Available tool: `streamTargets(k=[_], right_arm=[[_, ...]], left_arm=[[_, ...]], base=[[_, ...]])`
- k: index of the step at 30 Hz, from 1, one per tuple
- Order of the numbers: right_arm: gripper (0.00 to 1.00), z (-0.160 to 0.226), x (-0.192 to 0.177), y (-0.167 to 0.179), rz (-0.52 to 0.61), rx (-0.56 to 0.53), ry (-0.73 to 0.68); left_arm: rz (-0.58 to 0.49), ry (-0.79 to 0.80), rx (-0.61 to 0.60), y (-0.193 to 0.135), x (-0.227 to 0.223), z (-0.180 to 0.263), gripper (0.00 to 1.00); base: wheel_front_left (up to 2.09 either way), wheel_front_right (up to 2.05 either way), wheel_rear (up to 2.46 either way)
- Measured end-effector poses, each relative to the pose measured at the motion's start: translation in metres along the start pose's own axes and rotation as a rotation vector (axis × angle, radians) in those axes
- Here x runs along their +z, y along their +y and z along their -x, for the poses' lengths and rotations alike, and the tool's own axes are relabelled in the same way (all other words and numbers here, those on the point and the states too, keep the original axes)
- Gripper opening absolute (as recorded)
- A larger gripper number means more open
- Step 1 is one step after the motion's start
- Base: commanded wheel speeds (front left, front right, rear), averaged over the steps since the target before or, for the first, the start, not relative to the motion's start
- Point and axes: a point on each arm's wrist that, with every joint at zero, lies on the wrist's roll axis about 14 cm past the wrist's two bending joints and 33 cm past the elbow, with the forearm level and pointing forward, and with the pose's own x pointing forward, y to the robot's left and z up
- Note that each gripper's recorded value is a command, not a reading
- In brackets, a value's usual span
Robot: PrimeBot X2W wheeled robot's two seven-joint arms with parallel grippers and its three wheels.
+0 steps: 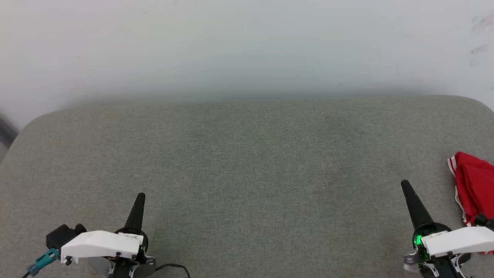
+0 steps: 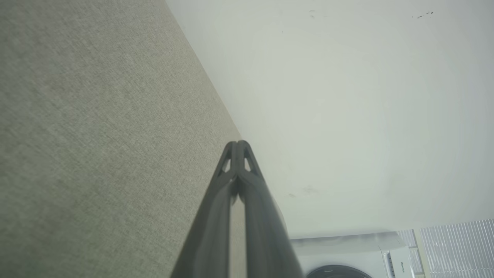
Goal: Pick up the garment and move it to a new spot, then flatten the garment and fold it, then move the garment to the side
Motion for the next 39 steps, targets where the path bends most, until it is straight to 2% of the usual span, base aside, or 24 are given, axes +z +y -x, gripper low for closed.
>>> streamTargets(k=[39], right_arm=[[0.00, -0.010, 0.009, -0.008, -0.329, -0.008, -0.056]], left_arm=[[0.314, -0.038, -0.079, -0.011, 0.013, -0.003, 0.00]], base=[[0.00, 0.00, 0.00]])
